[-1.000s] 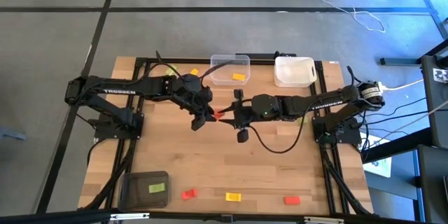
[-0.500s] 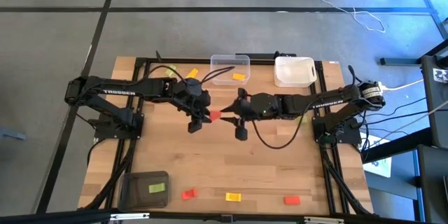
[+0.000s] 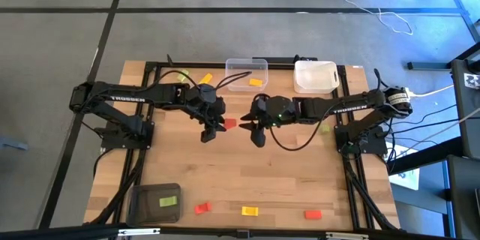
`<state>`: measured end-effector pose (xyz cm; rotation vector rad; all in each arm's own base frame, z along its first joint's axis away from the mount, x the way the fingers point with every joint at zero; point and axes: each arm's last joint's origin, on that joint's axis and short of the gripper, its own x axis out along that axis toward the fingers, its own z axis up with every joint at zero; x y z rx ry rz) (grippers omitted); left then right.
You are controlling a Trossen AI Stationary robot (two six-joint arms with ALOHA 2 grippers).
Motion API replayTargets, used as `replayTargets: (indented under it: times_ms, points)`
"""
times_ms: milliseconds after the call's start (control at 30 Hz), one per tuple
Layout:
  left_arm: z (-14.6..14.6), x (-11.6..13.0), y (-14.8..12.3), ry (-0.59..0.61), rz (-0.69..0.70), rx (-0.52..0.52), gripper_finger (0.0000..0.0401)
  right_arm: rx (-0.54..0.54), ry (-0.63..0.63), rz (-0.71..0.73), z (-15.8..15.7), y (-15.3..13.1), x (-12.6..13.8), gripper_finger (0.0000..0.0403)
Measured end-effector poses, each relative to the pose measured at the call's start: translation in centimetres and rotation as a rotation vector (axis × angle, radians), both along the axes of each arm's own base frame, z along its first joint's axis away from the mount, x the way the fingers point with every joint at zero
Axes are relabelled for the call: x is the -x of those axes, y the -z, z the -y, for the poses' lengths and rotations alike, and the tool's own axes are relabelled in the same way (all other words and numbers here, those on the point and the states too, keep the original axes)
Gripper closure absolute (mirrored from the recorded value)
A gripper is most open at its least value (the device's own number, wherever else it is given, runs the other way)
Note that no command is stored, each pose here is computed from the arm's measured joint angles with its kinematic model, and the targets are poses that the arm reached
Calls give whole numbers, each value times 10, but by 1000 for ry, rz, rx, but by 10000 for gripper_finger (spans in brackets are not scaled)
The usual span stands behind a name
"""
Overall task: Sort & place blocks by color
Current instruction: Put the top left orange block into the white bin
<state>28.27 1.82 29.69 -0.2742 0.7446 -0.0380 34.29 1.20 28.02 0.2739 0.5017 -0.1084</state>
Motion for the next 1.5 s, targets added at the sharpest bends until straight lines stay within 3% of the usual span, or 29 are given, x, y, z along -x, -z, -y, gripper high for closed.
replayTargets:
  times_ms: [200, 300, 533, 1500]
  points:
    - [0, 0, 0, 3, 1, -3, 281, 1, -9, -31, 1, 3, 1, 237]
    - [0, 0, 0, 4, 1, -7, 281, 54, -43, -19, 1, 2, 1, 222]
    - [6, 0, 0, -8, 0, -112, 281, 107, -70, 30, 1, -3, -2, 193]
    - [15, -8, -8, -14, 114, -182, 281, 193, -138, 79, 1, -7, -4, 191]
